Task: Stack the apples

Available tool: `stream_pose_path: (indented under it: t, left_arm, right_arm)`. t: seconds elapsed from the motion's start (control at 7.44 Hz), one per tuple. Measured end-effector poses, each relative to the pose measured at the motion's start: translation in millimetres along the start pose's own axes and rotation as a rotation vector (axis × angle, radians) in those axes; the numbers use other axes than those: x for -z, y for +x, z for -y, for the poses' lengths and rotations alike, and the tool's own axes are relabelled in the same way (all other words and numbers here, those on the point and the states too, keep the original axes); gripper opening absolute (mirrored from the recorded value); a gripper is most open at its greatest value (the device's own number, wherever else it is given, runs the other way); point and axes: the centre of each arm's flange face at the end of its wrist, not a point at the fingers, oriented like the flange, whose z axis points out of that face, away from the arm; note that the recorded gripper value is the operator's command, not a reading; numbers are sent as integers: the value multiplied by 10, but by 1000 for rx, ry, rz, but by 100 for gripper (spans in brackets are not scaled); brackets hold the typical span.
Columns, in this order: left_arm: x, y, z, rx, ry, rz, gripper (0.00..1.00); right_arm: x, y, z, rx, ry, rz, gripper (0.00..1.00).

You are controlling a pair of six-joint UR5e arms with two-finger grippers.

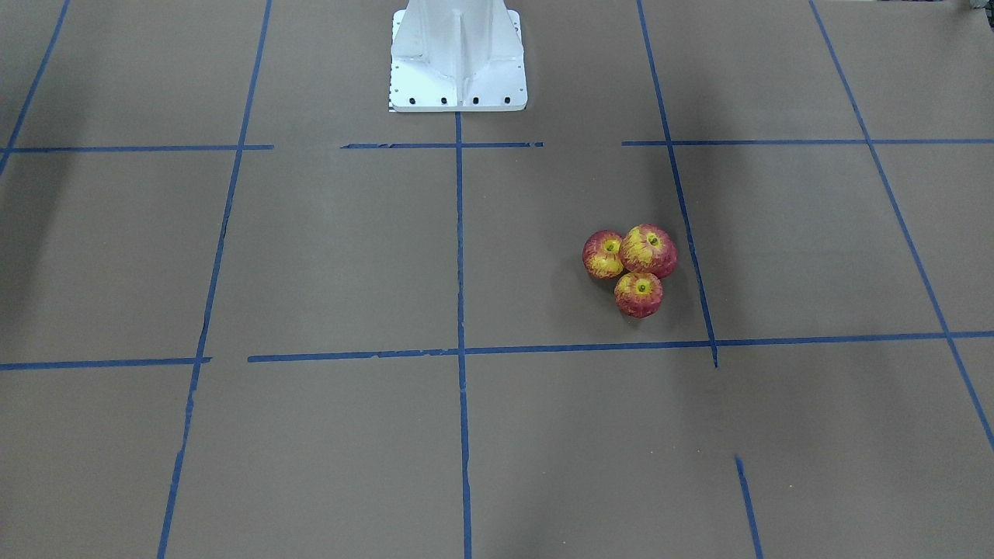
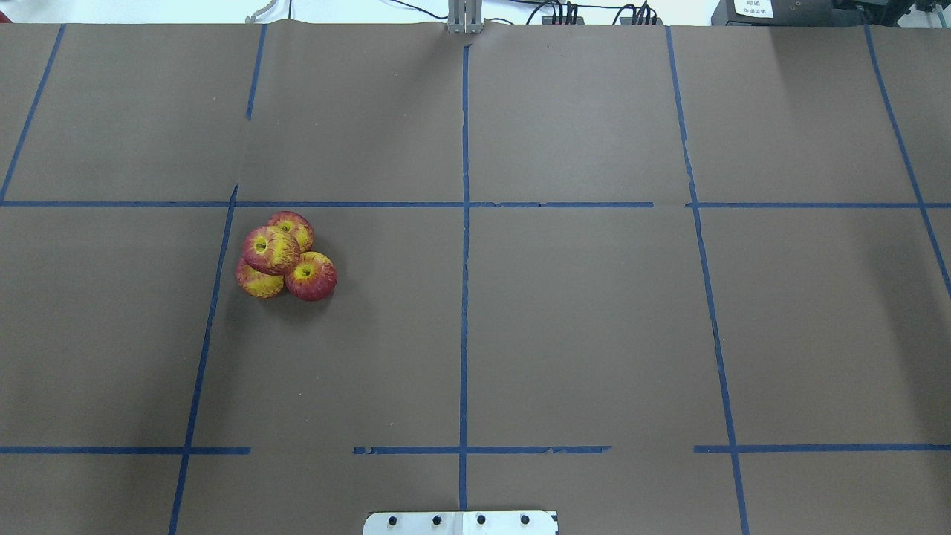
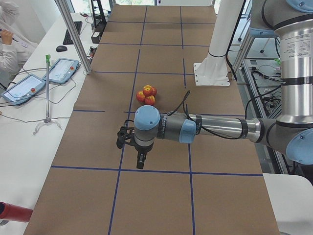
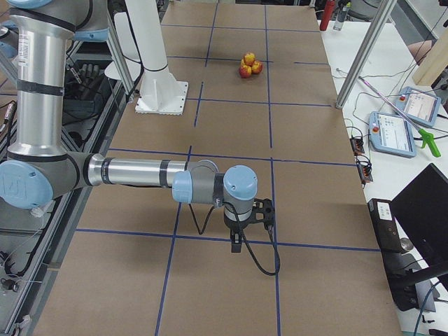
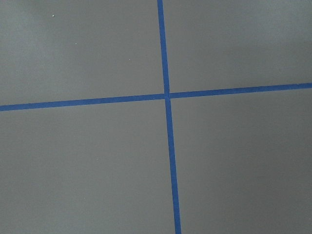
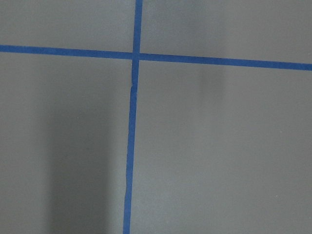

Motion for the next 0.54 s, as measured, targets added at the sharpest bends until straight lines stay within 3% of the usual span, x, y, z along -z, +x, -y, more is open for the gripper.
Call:
stream_pose_path:
  t: [0.54]
  left_arm:
    - [25,26,6,-4,4,0,100]
  right_arm:
    - [0,0,0,0,0,0,100]
